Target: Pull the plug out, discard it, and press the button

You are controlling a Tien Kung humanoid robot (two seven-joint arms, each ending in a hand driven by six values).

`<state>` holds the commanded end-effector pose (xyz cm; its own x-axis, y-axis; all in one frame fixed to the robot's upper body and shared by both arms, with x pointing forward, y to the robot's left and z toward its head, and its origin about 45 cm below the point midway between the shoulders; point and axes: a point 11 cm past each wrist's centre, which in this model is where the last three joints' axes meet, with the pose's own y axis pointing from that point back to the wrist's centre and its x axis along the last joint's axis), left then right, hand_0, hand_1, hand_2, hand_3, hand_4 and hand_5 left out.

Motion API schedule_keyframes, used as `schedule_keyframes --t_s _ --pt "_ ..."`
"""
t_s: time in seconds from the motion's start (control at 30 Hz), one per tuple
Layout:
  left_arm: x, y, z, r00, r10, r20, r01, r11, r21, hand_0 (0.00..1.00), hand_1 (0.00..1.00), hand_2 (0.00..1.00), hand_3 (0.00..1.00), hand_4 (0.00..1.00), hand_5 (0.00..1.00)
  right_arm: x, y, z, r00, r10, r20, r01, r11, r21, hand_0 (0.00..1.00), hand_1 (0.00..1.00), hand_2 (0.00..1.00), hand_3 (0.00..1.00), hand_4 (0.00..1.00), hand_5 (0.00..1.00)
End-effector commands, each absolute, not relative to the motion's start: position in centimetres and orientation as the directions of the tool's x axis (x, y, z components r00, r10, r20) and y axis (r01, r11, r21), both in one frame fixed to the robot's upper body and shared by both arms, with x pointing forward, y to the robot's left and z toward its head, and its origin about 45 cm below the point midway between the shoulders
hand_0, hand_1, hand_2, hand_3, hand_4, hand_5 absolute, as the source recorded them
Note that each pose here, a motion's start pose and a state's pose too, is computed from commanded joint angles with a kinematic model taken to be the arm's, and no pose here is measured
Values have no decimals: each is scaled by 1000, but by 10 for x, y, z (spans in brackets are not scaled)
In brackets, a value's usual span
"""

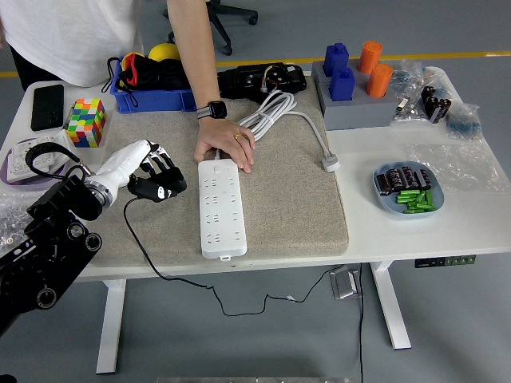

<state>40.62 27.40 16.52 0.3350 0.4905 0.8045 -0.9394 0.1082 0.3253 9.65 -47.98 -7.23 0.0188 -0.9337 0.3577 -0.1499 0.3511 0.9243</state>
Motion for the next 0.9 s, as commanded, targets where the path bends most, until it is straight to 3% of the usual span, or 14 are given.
schedule_keyframes --t_s 0.07,0.1,0.27,0.3,0.47,0.5,0.67,0.7,0.9 --pt "406 274 164 339 491 803 -938 110 329 577 336 355 525 731 2 96 -480 -72 19 -934 358 -148 351 924 749 700 710 724 780 634" --pt "406 274 163 341 492 801 -937 112 330 622 500 487 586 720 2 96 -480 -72 18 -934 358 -148 351 924 749 700 710 723 780 635" --pt "406 274 163 343 496 797 -936 112 334 622 500 487 586 720 2 96 -479 -73 20 -934 356 -148 350 925 749 700 710 723 780 635" --pt "406 274 163 341 500 797 -937 113 330 670 673 634 744 838 2 96 -479 -73 20 -934 356 -149 350 925 749 700 709 724 779 634" --pt "406 276 164 335 506 795 -939 108 327 670 673 634 744 838 2 97 -479 -72 19 -935 355 -152 348 925 749 700 709 724 779 634" --pt "406 276 164 337 505 795 -938 106 330 740 804 798 848 951 2 97 -479 -73 19 -935 354 -152 348 925 749 700 709 724 779 633" --pt "405 278 163 355 493 794 -929 90 359 740 804 798 848 951 2 97 -479 -73 17 -935 354 -153 347 925 749 700 709 724 779 633" --pt "405 278 163 357 492 794 -928 88 362 793 876 877 905 986 2 97 -479 -72 17 -935 354 -153 347 925 749 701 710 724 781 632" --pt "407 263 182 345 516 784 -936 130 326 791 857 880 935 987 2 97 -480 -72 18 -935 355 -152 349 925 749 700 709 723 781 632"
